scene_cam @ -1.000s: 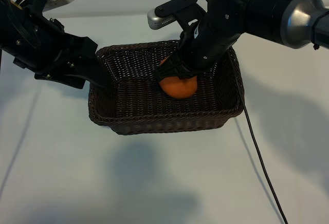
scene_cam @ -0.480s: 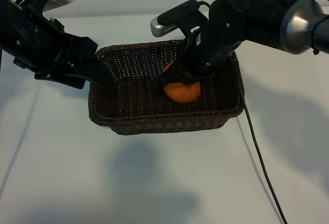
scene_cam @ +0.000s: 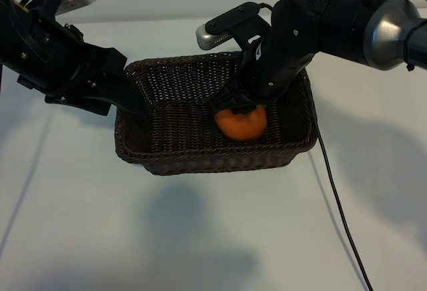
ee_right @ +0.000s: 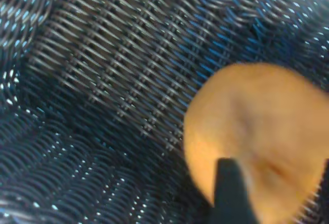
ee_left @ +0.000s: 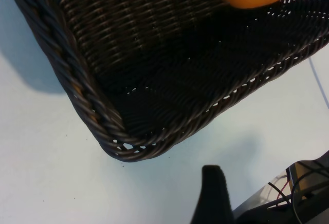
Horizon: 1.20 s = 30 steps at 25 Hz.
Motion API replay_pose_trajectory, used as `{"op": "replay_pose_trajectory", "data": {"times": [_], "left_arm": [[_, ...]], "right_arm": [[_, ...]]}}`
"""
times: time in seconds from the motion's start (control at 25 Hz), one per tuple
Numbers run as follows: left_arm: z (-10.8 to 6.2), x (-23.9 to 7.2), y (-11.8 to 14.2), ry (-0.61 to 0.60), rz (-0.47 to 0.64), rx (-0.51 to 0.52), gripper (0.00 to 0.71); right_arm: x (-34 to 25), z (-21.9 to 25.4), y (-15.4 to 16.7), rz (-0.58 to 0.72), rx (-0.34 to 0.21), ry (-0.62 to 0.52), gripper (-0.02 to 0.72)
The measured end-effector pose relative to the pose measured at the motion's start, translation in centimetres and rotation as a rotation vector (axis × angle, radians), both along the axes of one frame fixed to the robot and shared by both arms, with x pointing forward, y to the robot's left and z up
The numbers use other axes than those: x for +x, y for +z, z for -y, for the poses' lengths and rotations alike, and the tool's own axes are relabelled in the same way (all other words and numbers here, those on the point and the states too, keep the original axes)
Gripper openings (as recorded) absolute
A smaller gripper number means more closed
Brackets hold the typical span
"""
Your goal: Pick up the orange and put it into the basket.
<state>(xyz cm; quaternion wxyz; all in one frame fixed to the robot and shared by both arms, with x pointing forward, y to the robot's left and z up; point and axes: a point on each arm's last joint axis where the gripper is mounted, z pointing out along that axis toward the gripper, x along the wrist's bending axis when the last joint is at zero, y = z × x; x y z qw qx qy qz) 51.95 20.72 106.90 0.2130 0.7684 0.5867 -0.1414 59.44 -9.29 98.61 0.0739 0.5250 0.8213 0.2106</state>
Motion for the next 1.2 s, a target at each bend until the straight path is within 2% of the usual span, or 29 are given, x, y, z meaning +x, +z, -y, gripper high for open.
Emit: {"op": "replay_pose_trajectory", "data": {"times": [0.12, 0.2, 0.52, 0.8, 1.04, 1.2], "left_arm": [[0.0, 0.0, 0.0, 0.000, 0.000, 0.000, 0.567], [0.0, 0.0, 0.0, 0.000, 0.000, 0.000, 0.567], [0.0, 0.0, 0.0, 0.000, 0.000, 0.000, 0.567], [0.0, 0.0, 0.0, 0.000, 0.000, 0.000, 0.567], [0.0, 0.0, 0.0, -0.002, 0.001, 0.000, 0.567], [0.0, 0.0, 0.0, -0.003, 0.002, 0.000, 0.567]], "right_arm": [[-0.2, 0.1, -0.1, -0.018, -0.010, 0.002, 0.553], [-0.2, 0.1, -0.1, -0.026, -0.014, 0.003, 0.577], [-0.6, 0.3, 0.9, -0.036, -0.022, 0.007, 0.552], [-2.3, 1.7, 6.4, 0.051, -0.035, 0.027, 0.549], [-4.7, 3.2, 10.0, 0.063, -0.063, 0.036, 0.549], [-6.0, 4.0, 12.2, 0.104, -0.049, 0.035, 0.548]]}}
